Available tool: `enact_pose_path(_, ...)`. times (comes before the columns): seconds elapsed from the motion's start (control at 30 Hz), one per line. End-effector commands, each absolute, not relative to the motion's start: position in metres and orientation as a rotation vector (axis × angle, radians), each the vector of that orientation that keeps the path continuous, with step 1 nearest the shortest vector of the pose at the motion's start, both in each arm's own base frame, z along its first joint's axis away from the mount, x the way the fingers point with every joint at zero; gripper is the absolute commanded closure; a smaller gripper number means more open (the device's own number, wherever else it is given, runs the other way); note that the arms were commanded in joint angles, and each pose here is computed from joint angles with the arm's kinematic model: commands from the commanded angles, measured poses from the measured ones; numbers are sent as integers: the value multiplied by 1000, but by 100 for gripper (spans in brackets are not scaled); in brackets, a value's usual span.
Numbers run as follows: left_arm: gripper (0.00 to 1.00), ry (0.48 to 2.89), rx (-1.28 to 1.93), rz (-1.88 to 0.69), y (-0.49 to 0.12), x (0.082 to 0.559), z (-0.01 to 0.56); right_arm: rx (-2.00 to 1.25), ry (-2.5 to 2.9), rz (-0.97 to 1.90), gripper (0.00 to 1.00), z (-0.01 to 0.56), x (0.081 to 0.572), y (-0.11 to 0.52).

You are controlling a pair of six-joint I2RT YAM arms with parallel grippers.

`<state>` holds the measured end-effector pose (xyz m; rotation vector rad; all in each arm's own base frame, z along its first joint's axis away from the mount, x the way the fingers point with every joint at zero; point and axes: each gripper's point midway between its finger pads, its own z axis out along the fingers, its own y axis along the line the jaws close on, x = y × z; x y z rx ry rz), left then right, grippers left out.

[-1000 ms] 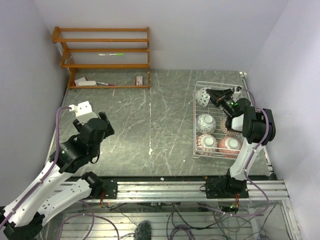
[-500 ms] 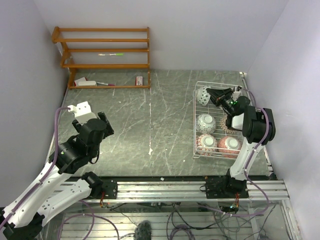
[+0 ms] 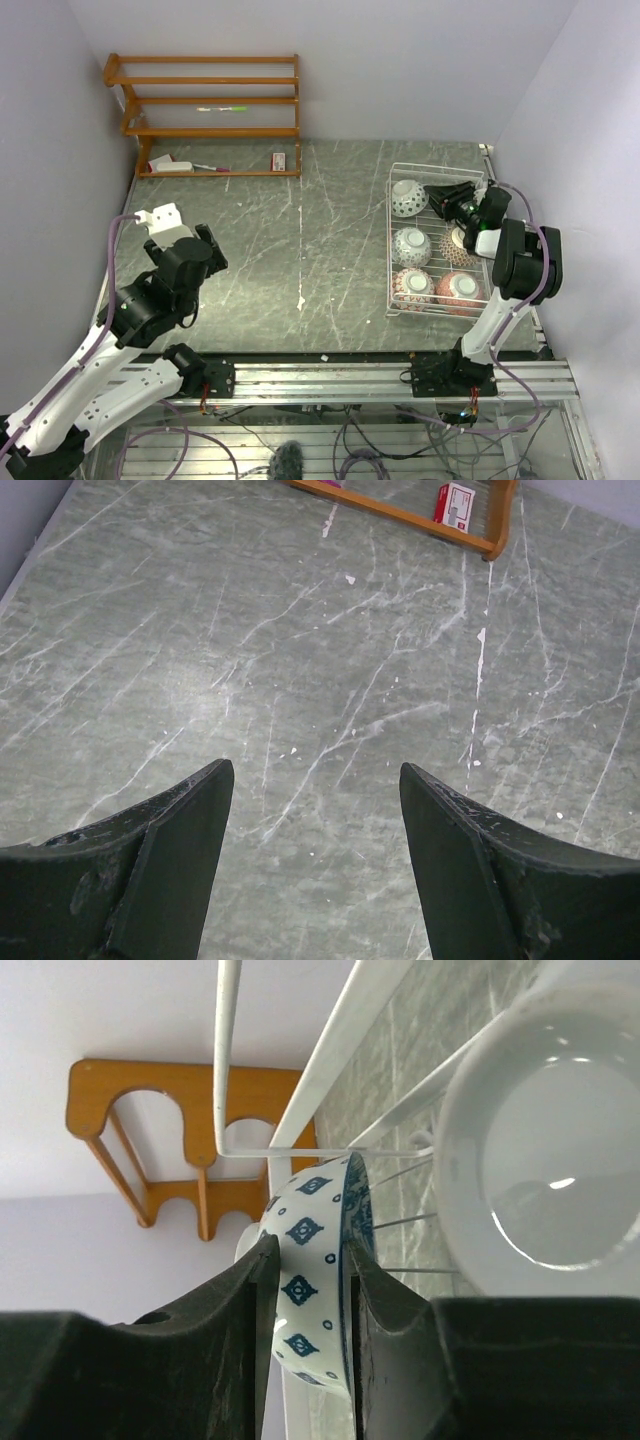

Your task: Load the bowls into the dish rack

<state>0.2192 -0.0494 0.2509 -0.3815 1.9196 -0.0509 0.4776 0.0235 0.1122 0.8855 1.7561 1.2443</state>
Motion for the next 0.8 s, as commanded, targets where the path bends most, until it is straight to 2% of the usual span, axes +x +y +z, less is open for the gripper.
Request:
enact_pose_path(0.0, 22, 1886, -408, -55, -44, 218, 263, 1052, 1934, 1110, 69, 55, 451, 21)
enact_pose_path(0.27, 22, 1885, -408, -67, -47, 219, 262, 946, 1967, 861, 60, 90, 461, -3)
enact_pose_path(0.47, 21, 1885, -404, -73, -48, 220, 263, 887, 1994, 801, 52, 101, 463, -6)
enact_pose_path(0.77, 20, 1879, -406, -86, -48, 218, 264, 755, 1977, 751, 51, 142, 467, 4)
